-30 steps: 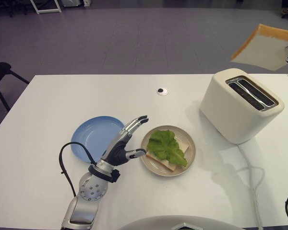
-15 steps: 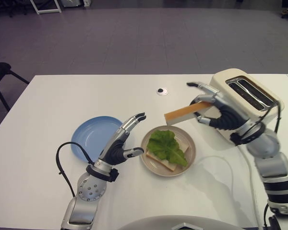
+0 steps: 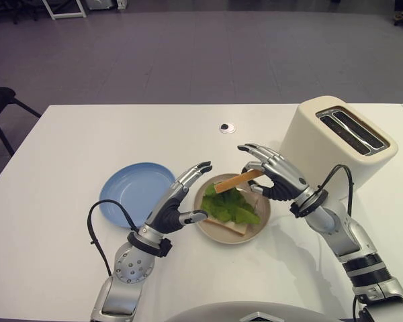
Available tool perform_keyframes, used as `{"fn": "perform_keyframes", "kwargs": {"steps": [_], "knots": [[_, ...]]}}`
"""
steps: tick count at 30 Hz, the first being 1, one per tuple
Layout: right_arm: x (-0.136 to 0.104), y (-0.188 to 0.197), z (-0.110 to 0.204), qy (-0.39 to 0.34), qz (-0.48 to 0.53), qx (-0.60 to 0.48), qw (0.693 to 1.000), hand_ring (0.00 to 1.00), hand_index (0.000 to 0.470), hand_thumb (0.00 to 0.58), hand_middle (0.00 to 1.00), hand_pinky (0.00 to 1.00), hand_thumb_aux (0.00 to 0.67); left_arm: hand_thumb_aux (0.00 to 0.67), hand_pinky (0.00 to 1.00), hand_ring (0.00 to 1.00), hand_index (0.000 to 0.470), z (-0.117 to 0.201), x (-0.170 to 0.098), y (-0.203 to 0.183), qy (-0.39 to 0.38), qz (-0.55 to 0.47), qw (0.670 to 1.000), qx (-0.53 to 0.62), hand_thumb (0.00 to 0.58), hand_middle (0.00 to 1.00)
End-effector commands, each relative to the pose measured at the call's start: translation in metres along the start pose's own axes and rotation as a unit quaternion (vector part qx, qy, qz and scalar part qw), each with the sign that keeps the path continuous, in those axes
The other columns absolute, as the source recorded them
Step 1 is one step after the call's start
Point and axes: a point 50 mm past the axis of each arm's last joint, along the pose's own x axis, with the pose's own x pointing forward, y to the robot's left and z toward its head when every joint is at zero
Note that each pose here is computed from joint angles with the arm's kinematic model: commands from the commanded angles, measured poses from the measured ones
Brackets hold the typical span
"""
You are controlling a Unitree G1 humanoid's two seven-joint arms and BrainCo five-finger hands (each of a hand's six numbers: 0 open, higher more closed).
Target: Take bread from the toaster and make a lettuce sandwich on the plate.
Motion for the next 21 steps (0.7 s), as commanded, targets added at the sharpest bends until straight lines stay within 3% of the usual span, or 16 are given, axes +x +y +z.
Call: {"fn": "perform_keyframes", "kwargs": {"steps": [1, 9, 17, 21], "knots": [[-0.017, 0.015, 0.012, -0.019, 0.056, 0.004, 0.998, 0.00, 0.470, 0.580, 0.00, 0.00, 0.670, 0.000, 0.00, 0.00, 0.000, 0.000, -0.001, -0.005, 0.006, -0.015, 1.000, -0.002, 0.000, 0.00], [-0.038, 0.042, 0.015, -0.010, 0.169, 0.027, 0.985, 0.00, 0.470, 0.580, 0.00, 0.00, 0.670, 0.000, 0.00, 0.00, 0.000, -0.004, -0.002, -0.008, 0.015, -0.034, 0.999, 0.002, 0.000, 0.00], [-0.028, 0.034, 0.002, 0.028, 0.135, 0.043, 0.989, 0.00, 0.470, 0.580, 0.00, 0.00, 0.670, 0.000, 0.00, 0.00, 0.000, -0.010, -0.004, -0.012, 0.026, -0.054, 0.998, 0.005, 0.000, 0.00], [-0.019, 0.004, 0.001, 0.024, 0.055, 0.050, 0.997, 0.00, 0.470, 0.580, 0.00, 0.00, 0.670, 0.000, 0.00, 0.00, 0.000, -0.011, -0.005, -0.007, 0.026, -0.041, 0.999, 0.008, 0.000, 0.00]]}}
